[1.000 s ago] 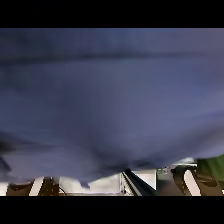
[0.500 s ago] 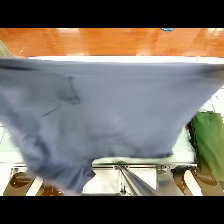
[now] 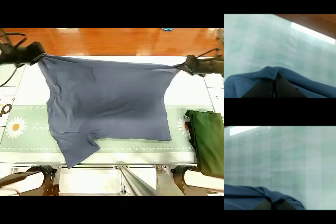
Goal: Fold the shirts.
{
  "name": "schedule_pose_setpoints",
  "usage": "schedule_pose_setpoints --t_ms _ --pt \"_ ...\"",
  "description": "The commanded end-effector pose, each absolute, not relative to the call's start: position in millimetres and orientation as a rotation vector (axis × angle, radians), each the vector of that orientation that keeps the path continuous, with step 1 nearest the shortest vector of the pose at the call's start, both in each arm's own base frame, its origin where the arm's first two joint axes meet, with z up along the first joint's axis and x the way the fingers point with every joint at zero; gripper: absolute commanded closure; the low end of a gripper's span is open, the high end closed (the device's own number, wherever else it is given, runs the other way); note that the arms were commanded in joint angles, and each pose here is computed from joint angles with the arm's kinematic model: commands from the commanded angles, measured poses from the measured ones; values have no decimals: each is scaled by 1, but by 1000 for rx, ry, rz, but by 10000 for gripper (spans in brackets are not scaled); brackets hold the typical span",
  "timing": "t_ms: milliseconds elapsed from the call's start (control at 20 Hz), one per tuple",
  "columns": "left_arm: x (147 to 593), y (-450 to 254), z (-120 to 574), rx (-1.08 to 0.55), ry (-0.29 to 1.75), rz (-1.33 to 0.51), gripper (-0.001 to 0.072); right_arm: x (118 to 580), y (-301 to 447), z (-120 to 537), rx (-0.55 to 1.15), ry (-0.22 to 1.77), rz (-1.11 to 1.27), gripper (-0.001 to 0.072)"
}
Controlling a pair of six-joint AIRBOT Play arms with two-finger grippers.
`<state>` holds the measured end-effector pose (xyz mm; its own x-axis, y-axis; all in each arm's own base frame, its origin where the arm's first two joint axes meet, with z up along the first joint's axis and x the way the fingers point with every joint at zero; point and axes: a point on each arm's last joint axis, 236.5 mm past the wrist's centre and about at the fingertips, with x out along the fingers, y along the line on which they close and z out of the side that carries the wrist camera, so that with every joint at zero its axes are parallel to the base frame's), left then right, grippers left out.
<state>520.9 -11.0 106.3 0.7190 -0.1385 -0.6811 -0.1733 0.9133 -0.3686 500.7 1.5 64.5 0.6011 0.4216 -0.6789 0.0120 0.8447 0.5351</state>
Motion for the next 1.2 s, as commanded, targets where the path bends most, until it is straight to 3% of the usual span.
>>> schedule_pose_setpoints --t_ms 0,250,450,750,1150 --pt "577 -15 46 -476 860 17 686 562 0 15 586 940 276 687" --pt "559 -23 -11 -499 1099 26 686 575 10 -8 593 1000 301 687" --pt "533 -17 -3 -459 1180 -66 686 540 6 -15 564 1133 344 687" --pt "449 -25 -34 -345 1512 -220 686 461 12 -48 537 1453 429 687" --pt "402 -27 -73 -382 1679 -212 686 442 23 -69 561 1525 434 687"
